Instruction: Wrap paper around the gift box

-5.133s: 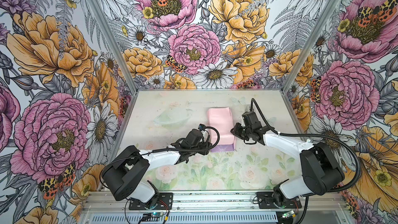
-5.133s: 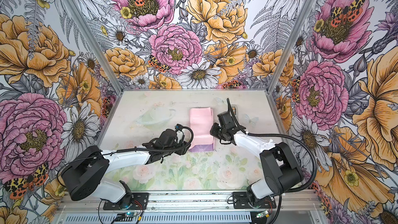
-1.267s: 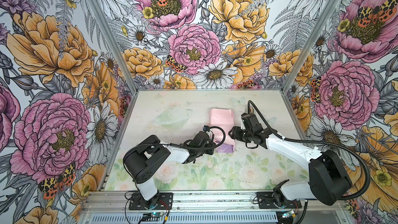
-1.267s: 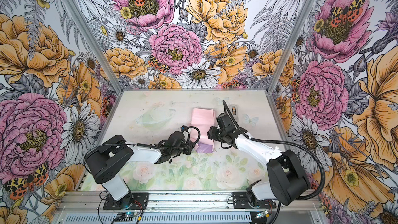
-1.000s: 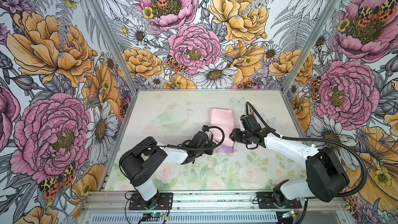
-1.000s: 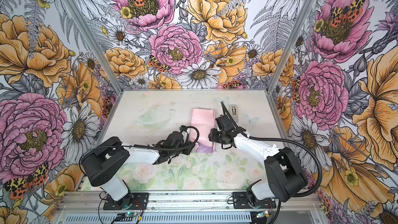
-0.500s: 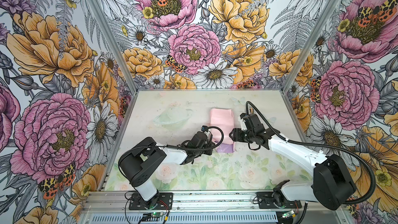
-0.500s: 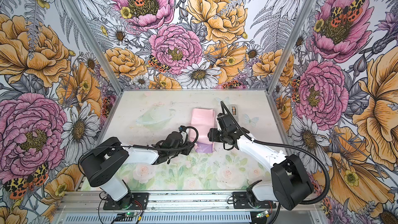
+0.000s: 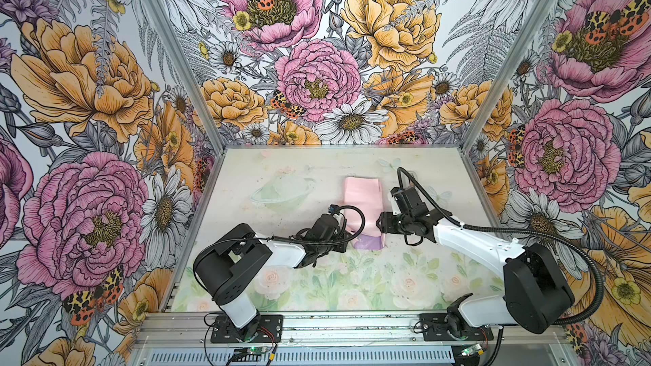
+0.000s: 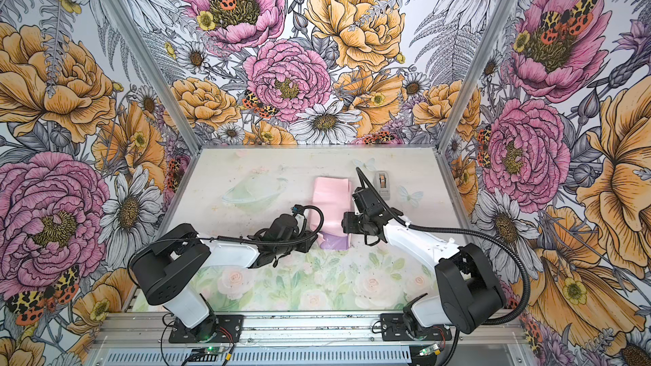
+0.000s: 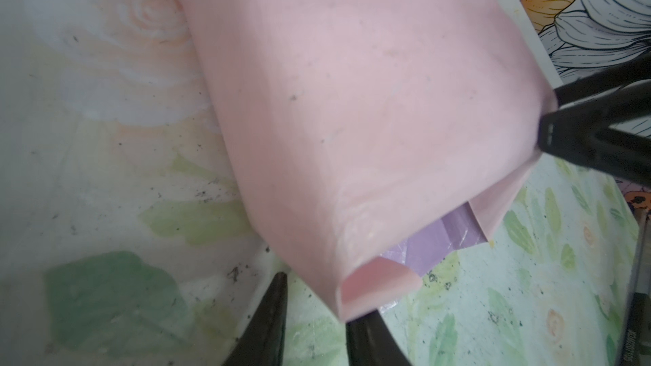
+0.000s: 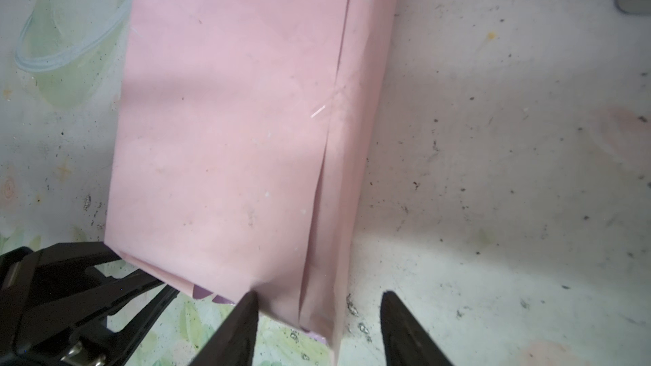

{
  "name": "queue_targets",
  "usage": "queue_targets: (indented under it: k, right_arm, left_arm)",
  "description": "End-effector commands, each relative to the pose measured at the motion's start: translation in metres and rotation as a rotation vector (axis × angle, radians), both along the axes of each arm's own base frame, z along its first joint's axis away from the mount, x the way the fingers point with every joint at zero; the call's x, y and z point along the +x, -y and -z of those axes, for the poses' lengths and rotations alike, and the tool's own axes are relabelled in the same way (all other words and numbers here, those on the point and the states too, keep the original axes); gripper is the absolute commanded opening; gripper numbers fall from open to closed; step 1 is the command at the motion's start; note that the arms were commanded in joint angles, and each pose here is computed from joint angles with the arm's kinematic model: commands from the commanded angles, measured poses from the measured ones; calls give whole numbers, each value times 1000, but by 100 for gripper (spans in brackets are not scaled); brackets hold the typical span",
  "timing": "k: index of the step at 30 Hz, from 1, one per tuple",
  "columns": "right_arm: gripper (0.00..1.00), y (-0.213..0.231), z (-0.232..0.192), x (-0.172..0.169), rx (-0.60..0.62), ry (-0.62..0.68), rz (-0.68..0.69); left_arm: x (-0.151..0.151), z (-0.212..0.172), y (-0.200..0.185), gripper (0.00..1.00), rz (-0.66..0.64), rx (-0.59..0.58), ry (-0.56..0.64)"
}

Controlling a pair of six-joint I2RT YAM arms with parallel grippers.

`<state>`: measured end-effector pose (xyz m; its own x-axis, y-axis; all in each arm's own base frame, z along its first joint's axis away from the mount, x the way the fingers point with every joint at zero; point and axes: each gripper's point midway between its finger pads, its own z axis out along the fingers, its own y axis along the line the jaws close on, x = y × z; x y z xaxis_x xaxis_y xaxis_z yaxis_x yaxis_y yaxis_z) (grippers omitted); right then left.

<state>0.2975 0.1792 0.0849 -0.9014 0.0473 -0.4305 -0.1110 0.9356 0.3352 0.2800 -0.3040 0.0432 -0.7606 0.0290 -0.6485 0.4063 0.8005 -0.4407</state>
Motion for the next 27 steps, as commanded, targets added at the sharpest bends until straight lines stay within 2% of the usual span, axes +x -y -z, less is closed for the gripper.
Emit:
queue_targets:
  k: [1, 14, 19, 27]
  right_arm:
    - [57, 6, 9, -2, -35, -10, 16]
    - [64, -15, -6, -14, 55, 11, -109]
    - [63, -14, 7, -12, 20, -19, -104]
    - [61, -3, 13, 2, -61, 13, -47]
  left_arm:
    - [8, -18, 8, 30, 12, -53, 30]
    - [7, -8, 6, 29, 6, -37, 6]
    - [8, -9, 6, 29, 7, -40, 6]
    - [9, -15, 10, 29, 15, -56, 16]
